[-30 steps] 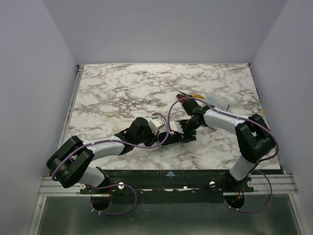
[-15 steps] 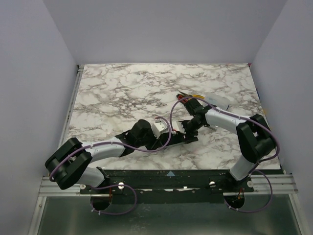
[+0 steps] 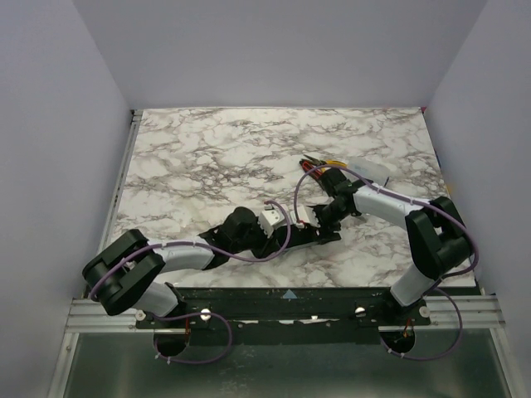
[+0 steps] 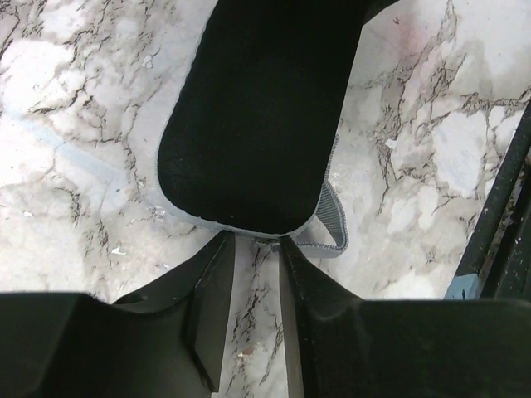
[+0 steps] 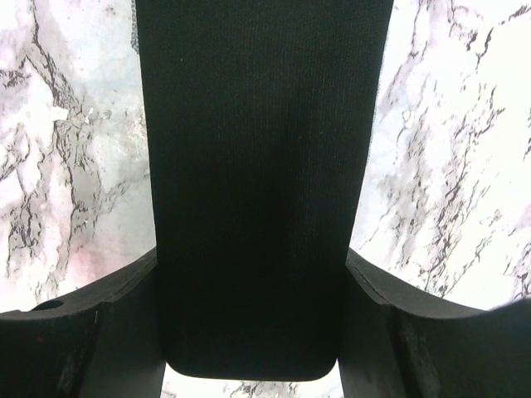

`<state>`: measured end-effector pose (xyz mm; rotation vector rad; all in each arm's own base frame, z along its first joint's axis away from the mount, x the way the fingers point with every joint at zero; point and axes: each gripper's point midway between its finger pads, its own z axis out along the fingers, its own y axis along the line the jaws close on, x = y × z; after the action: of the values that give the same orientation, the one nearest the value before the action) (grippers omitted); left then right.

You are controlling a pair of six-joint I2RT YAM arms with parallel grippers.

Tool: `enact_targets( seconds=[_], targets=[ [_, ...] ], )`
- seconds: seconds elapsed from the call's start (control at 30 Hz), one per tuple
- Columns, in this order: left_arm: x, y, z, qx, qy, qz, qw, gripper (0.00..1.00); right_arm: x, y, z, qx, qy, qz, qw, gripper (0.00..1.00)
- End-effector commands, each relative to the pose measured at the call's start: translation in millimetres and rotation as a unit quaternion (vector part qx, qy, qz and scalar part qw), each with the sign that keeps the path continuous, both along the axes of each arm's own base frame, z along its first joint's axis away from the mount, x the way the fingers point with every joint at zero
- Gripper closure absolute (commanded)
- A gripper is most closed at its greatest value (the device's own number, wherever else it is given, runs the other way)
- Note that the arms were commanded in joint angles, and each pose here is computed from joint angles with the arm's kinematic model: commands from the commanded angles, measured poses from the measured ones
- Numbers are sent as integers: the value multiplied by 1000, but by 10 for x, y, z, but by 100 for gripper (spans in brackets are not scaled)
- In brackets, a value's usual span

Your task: Open the umbrella

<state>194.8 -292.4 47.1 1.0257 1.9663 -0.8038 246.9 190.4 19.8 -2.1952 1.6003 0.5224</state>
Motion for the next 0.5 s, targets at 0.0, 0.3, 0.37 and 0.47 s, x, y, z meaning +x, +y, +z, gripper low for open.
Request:
enact_targets(
  seconds=[0.0, 0.3, 0.37, 0.47],
  targets=[
    [168, -106, 36, -19, -29, 17, 999, 73, -276, -168, -178, -29, 53, 12, 998, 100],
    [124, -109, -51, -14, -25, 19, 999, 67, -292, -151, -161, -25, 63, 7, 998, 100],
    [148, -148, -26, -18, -17, 24, 999, 68, -297, -143, -170, -26, 69, 0, 997, 100],
    [156, -191, -4, -26, 9, 41, 999, 65, -295, -126, -167, -26, 80, -10, 996, 100]
  ],
)
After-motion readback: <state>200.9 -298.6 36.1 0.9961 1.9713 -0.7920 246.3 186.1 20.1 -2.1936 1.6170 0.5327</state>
